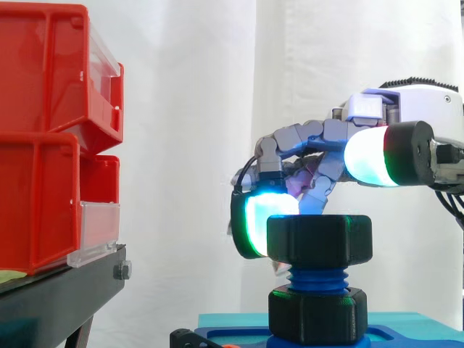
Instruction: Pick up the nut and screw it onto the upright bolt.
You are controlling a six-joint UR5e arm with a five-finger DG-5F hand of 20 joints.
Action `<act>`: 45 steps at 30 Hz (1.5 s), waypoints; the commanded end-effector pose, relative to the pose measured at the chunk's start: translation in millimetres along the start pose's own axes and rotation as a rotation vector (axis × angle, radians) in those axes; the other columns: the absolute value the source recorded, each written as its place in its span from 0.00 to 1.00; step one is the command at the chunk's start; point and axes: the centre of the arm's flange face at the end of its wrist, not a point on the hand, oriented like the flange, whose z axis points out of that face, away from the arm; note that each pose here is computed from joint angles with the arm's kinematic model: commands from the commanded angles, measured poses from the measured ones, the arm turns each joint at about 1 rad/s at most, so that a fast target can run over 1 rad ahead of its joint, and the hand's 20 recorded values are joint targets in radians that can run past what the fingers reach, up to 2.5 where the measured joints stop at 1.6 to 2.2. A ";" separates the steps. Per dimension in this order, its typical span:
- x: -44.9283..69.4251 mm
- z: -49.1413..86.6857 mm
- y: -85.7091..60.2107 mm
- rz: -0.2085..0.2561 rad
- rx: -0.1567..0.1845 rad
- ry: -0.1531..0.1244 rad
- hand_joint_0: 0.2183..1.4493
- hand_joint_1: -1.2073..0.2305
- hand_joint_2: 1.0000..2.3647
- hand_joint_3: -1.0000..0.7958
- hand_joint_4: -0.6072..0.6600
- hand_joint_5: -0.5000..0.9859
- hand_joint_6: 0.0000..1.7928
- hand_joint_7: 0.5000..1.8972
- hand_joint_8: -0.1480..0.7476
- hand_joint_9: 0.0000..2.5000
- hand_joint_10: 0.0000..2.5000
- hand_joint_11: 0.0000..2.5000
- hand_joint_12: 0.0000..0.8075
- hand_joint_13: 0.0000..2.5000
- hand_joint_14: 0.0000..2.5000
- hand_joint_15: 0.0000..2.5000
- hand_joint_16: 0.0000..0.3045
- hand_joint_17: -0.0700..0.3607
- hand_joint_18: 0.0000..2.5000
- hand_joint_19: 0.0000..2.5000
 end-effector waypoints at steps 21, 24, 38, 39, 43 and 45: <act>-20.7 -11.7 -28.9 -0.018 -0.029 -0.018 0.26 0.70 0.00 0.28 0.53 0.37 0.39 0.45 0.43 0.64 0.00 0.03 0.12 0.41 0.00 0.00 0.01 0.15 0.24 0.00; -33.7 -8.0 -32.2 -0.028 -0.041 -0.037 0.26 0.70 0.00 0.28 0.54 0.37 0.36 0.53 0.44 0.63 0.00 0.04 0.13 0.40 0.00 0.00 0.00 0.16 0.23 0.00; -41.4 -4.7 -33.6 -0.038 -0.049 -0.051 0.24 0.72 0.00 0.28 0.67 0.32 0.28 0.43 0.45 0.54 0.00 0.04 0.20 0.34 0.00 0.00 0.03 0.21 0.18 0.00; -41.4 -3.2 -31.7 -0.039 -0.053 -0.055 0.24 0.72 0.00 0.28 0.67 0.32 0.28 0.42 0.45 0.53 0.00 0.03 0.21 0.34 0.00 0.00 0.03 0.21 0.18 0.00; -39.3 1.1 -24.5 -0.047 -0.057 -0.057 0.24 0.73 0.00 0.28 0.68 0.30 0.28 0.31 0.44 0.51 0.00 0.02 0.22 0.33 0.00 0.00 0.04 0.22 0.17 0.00; -36.7 3.6 -19.4 -0.048 -0.057 -0.055 0.24 0.73 0.00 0.28 0.67 0.29 0.28 0.26 0.43 0.49 0.00 0.01 0.23 0.31 0.00 0.00 0.05 0.24 0.16 0.00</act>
